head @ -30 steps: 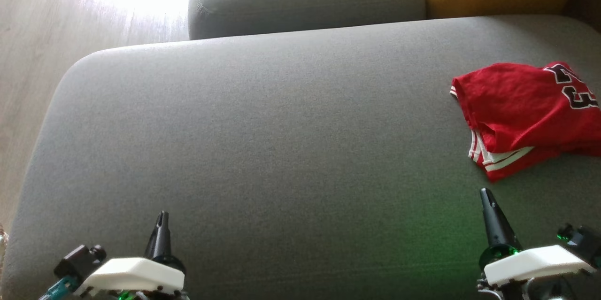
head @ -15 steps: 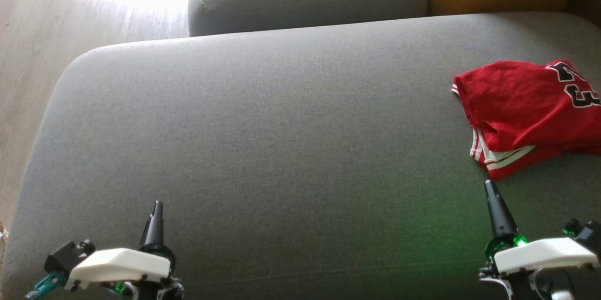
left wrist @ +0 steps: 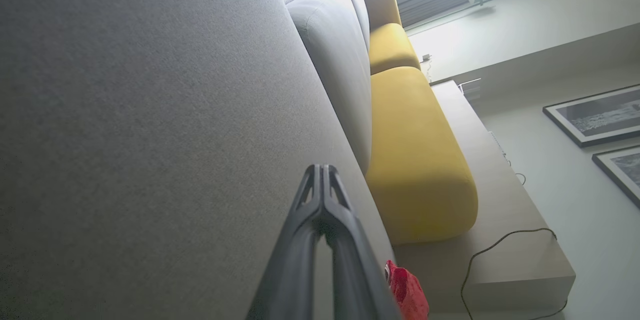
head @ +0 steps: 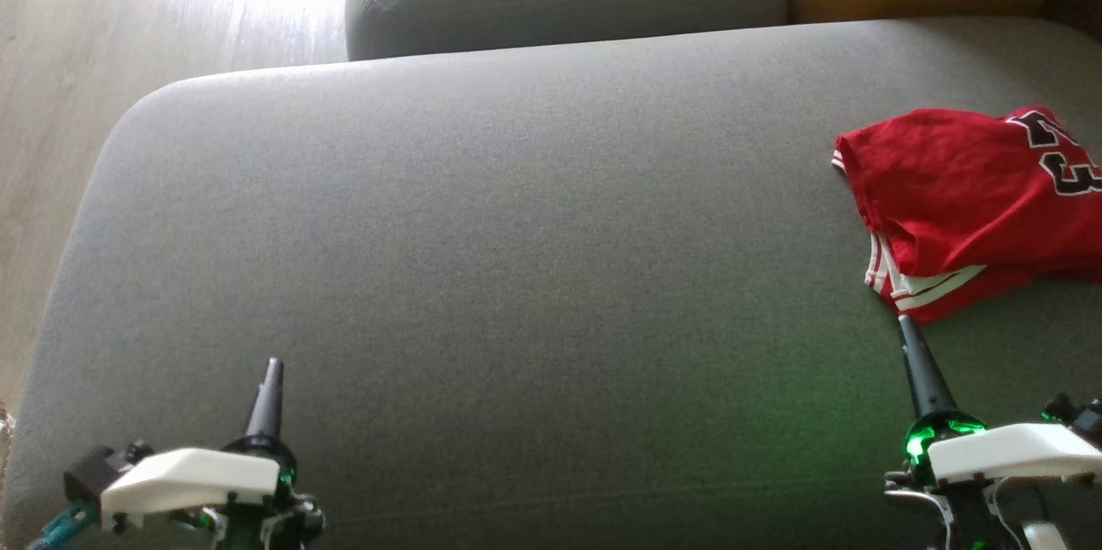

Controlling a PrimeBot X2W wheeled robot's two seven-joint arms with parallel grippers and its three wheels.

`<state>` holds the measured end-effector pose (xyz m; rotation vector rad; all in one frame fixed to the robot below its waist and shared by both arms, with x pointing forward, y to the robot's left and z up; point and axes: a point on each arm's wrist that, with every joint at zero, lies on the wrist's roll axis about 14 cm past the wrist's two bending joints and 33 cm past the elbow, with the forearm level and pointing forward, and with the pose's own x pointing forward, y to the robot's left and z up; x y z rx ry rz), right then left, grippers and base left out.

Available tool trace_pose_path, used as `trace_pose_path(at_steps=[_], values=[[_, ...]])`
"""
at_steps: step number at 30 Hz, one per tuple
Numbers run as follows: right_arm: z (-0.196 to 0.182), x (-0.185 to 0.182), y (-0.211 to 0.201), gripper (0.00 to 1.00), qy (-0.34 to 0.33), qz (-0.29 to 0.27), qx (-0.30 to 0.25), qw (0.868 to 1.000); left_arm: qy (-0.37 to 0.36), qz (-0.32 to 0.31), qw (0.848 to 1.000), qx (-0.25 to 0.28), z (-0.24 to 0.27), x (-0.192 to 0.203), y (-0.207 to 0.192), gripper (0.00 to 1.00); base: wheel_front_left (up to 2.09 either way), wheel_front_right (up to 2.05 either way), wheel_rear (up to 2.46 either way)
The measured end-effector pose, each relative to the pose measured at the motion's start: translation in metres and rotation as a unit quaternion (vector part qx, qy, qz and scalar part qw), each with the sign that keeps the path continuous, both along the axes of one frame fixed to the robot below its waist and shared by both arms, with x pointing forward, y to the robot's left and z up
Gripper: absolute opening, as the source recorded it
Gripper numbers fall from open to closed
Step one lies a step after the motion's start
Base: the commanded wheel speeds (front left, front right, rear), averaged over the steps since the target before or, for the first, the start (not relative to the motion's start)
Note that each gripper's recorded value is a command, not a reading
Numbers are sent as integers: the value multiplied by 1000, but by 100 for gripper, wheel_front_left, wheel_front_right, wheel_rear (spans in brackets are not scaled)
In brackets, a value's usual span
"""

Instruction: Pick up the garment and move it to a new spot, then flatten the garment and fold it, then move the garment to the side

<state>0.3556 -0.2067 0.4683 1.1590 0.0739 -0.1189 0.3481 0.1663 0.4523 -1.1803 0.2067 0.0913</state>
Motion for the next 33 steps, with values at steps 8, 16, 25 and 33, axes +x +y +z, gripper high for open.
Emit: trace_pose_path(at_steps=[8, 16, 25, 33], values=[[-1, 2, 0, 0, -1, -3, 46, 999, -14, 5, 999, -45, 8, 9, 2, 0, 0, 0, 0], [2, 6, 1, 0, -5, -4, 87, 996, -11, 16, 996, -82, 6, 9, 8, 0, 0, 0, 0], [6, 12, 0, 0, -15, -6, 138, 990, -28, 24, 991, -132, 14, 17, 13, 0, 0, 0, 0], [5, 13, -1, 0, -16, -10, 185, 983, -37, 29, 983, -175, 17, 20, 16, 0, 0, 0, 0]])
